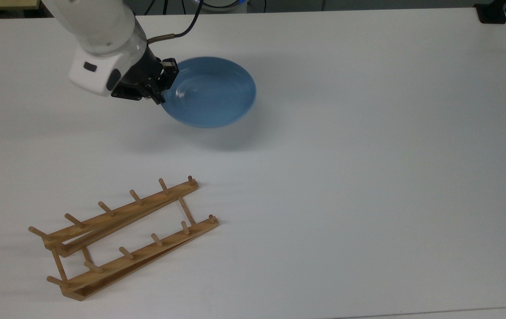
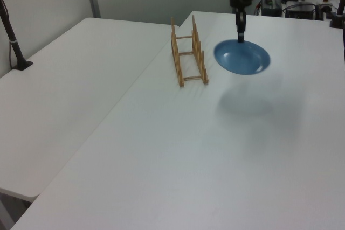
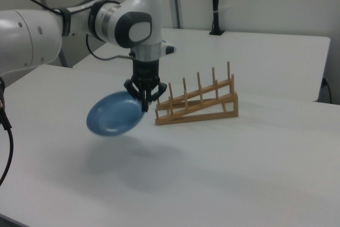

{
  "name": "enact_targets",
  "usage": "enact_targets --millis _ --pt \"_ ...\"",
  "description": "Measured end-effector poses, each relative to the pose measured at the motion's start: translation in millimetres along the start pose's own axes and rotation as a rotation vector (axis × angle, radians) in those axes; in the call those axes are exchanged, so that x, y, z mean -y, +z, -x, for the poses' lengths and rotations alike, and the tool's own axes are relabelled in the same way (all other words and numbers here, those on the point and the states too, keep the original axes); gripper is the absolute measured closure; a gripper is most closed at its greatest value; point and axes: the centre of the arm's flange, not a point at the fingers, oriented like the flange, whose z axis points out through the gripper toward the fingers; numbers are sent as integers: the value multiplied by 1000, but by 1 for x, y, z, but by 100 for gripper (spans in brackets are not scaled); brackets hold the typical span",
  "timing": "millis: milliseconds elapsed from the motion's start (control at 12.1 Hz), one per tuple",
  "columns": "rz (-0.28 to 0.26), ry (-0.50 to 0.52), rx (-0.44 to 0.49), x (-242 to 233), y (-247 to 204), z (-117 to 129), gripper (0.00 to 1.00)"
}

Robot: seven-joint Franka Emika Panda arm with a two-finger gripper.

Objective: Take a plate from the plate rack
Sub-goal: 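Lower the blue plate flat onto the table beside the rack, then open the gripper and raise it away from the plate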

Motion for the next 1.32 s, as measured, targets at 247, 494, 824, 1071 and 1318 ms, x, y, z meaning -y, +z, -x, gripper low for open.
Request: enact_targets --millis 247,494,824,1071,1318 --pt "16 -121 123 -7 42 11 95" --pt "32 -161 187 -12 89 10 95" --pt "54 -154 174 -4 128 -1 95" --pt "56 -131 173 -3 129 -1 75" --pt "99 -36 121 11 100 -13 28"
